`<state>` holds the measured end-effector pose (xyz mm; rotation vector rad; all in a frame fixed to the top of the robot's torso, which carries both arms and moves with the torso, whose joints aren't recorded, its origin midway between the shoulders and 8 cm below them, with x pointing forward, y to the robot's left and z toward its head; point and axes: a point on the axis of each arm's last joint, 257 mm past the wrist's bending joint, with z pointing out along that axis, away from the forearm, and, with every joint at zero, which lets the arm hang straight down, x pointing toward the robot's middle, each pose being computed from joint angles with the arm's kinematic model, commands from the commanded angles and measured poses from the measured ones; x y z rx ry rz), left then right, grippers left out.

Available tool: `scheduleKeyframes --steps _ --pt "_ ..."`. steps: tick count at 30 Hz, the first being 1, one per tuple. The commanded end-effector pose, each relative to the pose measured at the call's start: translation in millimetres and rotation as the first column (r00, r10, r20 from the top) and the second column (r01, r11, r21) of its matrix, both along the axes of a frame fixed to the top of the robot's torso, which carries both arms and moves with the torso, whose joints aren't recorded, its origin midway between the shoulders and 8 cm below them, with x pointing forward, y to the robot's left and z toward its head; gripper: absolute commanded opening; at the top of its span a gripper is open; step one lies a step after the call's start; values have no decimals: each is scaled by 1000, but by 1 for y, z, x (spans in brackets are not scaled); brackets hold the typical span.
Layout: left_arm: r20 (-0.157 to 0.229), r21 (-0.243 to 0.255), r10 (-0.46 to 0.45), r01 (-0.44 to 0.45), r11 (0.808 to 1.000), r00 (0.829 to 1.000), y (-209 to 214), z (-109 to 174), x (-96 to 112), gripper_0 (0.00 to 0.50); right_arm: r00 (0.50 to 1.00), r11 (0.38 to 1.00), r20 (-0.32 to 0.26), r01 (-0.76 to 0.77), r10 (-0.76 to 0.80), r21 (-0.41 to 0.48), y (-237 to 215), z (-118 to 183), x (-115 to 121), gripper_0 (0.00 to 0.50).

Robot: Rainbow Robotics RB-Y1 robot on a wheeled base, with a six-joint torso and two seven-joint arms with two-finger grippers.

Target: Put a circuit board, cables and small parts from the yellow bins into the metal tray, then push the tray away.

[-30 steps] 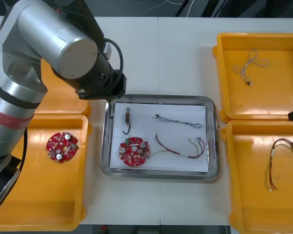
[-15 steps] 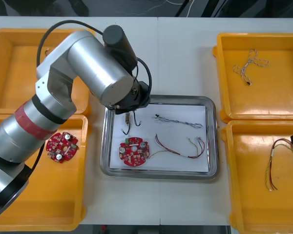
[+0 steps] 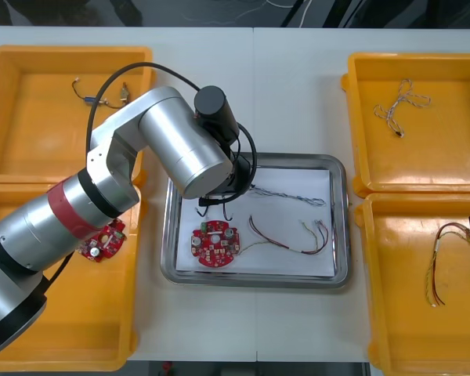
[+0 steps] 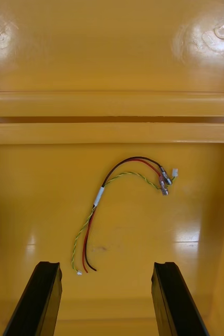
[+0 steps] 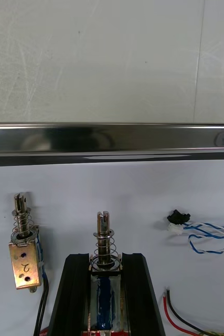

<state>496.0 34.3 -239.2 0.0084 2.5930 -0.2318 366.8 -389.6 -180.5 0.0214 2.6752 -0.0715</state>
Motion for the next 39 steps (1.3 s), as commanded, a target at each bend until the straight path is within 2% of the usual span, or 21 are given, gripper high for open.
scheduleKeyframes --steps 1,2,3,4,6,8,22,29,39 --pt "42 -41 4 -2 999 999 -25 15 6 5 998 999 32 48 -48 11 -5 11 -3 500" --pt "44 -46 7 -5 999 999 -25 16 7 40 998 999 32 48 -48 11 -5 11 -3 500" --pt "44 -50 10 -8 999 999 -26 16 7 114 998 999 31 47 -47 12 -4 11 -3 500" --pt "44 -52 13 -10 999 999 -26 16 7 155 998 999 31 47 -47 12 -4 11 -3 500" --pt "45 -66 21 -18 998 999 -29 17 8 392 998 999 31 48 -48 13 -4 11 -3 500" --pt "48 -72 27 -24 997 998 -28 18 9 500 998 999 31 48 -49 14 -4 11 -3 500" --pt "64 -100 54 -47 994 996 -32 25 10 500 998 999 34 46 -46 14 -3 12 -3 500" --pt "56 -56 80 -77 995 995 -14 31 9 500 998 999 38 42 -42 15 -1 13 -3 500" --pt "28 -62 141 -139 988 990 24 68 8 500 998 999 37 48 -49 24 0 13 -3 500"
